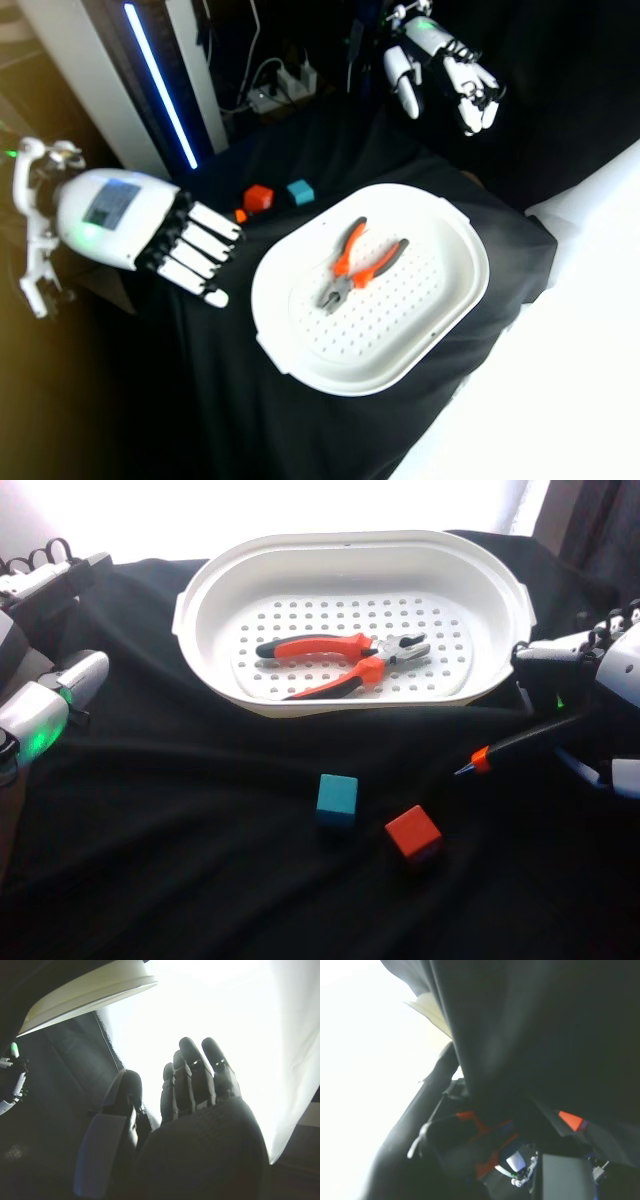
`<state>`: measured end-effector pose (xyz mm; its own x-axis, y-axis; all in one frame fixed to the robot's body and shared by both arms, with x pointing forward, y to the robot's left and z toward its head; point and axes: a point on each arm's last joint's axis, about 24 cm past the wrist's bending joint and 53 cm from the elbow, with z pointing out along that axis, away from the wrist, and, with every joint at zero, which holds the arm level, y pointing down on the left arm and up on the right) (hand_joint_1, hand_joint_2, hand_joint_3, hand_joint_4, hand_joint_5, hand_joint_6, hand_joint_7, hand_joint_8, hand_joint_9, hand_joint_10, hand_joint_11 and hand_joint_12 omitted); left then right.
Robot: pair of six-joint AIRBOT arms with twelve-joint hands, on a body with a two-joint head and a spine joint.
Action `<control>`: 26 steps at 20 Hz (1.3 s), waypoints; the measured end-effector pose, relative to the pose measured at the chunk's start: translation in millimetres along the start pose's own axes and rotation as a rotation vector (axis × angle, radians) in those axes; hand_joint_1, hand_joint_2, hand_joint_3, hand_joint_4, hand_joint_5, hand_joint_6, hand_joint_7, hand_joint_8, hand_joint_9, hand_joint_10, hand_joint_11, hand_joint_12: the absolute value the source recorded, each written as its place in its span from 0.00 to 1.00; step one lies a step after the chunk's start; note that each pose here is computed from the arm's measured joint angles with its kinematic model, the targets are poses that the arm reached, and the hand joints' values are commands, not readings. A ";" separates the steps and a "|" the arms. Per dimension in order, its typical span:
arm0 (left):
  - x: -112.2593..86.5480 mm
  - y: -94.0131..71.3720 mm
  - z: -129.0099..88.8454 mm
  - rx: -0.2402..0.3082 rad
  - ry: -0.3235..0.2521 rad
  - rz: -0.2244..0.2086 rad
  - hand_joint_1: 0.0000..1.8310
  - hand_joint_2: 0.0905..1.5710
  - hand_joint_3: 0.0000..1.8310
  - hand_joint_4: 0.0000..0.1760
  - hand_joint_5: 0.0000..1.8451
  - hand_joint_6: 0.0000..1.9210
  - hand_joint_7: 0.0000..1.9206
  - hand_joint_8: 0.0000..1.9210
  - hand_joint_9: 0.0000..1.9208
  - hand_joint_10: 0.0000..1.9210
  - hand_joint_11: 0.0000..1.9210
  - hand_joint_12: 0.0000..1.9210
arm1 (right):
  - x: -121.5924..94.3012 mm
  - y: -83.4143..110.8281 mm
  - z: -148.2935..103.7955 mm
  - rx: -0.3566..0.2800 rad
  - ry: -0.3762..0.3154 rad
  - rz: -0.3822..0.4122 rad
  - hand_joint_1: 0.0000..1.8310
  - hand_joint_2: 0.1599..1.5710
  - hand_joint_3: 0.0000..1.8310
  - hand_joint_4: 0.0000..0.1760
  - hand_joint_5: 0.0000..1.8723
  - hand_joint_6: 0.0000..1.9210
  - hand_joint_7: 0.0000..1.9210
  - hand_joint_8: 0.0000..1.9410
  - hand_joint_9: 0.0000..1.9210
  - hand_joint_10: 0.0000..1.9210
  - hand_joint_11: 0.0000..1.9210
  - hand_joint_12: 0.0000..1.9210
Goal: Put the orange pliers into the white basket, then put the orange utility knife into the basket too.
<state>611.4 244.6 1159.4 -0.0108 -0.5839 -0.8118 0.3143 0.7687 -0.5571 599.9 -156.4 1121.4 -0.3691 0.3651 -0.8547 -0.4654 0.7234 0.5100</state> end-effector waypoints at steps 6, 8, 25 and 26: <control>-0.6 -0.3 -0.2 0.002 -0.002 0.001 0.30 0.94 0.00 0.00 0.16 0.00 0.18 0.00 0.11 0.39 0.00 0.62 | -15.1 19.0 3.8 -0.056 -0.029 -0.030 0.72 0.79 0.03 0.00 0.42 1.00 0.59 1.00 0.70 1.00 0.71 1.00; -0.7 1.0 -0.8 -0.002 -0.003 0.002 0.29 0.94 0.00 0.00 0.15 0.00 0.18 0.00 0.11 0.39 0.00 0.65 | -20.0 25.5 5.6 -0.076 -0.034 -0.047 0.73 0.79 0.02 0.00 0.40 1.00 0.61 1.00 0.73 1.00 0.74 1.00; -0.2 0.6 -1.0 -0.001 -0.001 0.002 0.32 0.94 0.00 0.00 0.16 0.00 0.17 0.00 0.09 0.42 0.00 0.66 | -46.3 24.3 15.7 -0.084 -0.116 -0.039 0.50 0.84 0.00 0.00 0.33 0.83 0.44 0.87 0.48 0.95 0.46 1.00; -0.3 0.8 -1.1 -0.001 -0.001 0.002 0.32 0.94 0.00 0.00 0.16 0.00 0.18 0.00 0.10 0.42 0.00 0.66 | -46.9 23.6 16.2 -0.083 -0.119 -0.037 0.50 0.84 0.00 0.00 0.33 0.83 0.44 0.86 0.48 0.94 0.45 1.00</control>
<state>610.6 245.6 1159.0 -0.0090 -0.5830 -0.8124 0.3130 0.7700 -0.5560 619.2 -146.9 1172.0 -0.2550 0.4095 -0.8759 -0.5437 0.6884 0.4801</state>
